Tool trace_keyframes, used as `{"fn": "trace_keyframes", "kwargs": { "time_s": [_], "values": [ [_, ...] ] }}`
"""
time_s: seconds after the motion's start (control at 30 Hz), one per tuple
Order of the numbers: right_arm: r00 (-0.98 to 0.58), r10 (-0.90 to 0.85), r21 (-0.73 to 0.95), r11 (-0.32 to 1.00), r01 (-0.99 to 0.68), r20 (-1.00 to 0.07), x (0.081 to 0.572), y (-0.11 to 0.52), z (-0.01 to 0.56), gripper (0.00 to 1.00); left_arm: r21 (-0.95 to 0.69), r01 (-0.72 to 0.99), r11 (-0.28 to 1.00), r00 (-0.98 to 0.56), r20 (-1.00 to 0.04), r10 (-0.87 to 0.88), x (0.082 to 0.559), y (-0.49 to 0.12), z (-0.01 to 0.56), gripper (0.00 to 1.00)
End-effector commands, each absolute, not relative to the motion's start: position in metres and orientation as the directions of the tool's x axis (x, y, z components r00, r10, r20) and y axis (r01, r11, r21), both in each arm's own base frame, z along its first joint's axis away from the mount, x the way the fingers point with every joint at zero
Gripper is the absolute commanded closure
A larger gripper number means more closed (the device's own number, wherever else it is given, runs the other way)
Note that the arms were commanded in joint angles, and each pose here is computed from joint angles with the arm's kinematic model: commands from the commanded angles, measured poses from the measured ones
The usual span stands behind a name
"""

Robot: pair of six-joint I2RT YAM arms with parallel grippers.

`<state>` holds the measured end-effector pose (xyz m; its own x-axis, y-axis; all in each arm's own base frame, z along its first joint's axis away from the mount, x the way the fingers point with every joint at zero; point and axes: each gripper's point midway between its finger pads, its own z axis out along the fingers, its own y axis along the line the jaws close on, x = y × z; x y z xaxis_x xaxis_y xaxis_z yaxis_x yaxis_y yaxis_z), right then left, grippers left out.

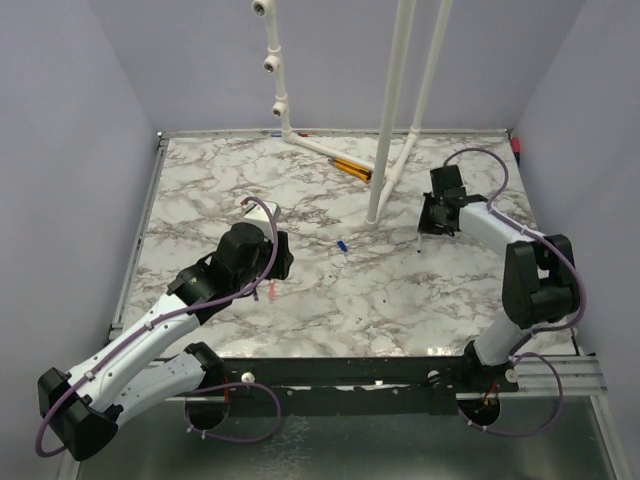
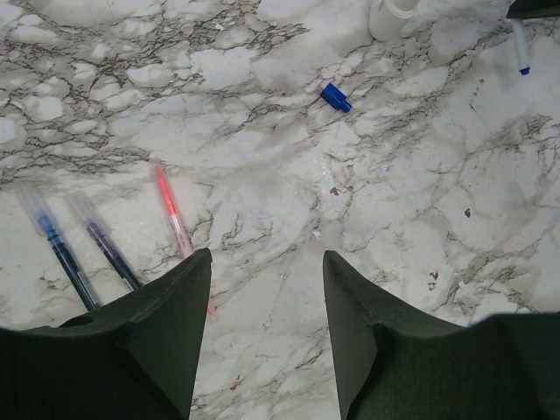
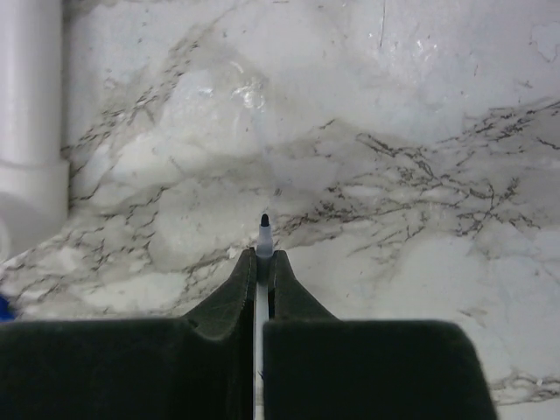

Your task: Insert the pens into the pen caps

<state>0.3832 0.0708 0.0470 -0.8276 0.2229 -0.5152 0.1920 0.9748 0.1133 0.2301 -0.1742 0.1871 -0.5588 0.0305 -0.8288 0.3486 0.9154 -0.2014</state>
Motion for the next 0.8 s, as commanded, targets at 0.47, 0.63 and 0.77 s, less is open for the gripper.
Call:
{"fn": "trace_keyframes", "kwargs": {
  "time_s": [0.47, 0.63, 0.77],
  "values": [
    [-0.667, 0.252, 0.459, 0.875, -0.152, -0.701, 0.301, 0.138, 0.17, 1.0, -0.347, 0.511, 0.786, -0.526, -0.85, -0.033, 0.214, -0.211, 0.215, 0.35],
    [-0.617, 0.265, 0.523, 0.805, -0.282, -0.741, 0.273, 0.155, 0.206, 1.0, -0.433, 0.586, 0.685, -0.558, -0.829, -0.047, 0.201, -0.234, 0.22, 0.32],
    [-0.583, 0.292, 0.575, 0.721, -0.387, -0.758, 0.253, 0.172, 0.234, 1.0, -0.483, 0.629, 0.609, -0.561, -0.825, -0.075, 0.192, -0.246, 0.23, 0.32]
  ]
}}
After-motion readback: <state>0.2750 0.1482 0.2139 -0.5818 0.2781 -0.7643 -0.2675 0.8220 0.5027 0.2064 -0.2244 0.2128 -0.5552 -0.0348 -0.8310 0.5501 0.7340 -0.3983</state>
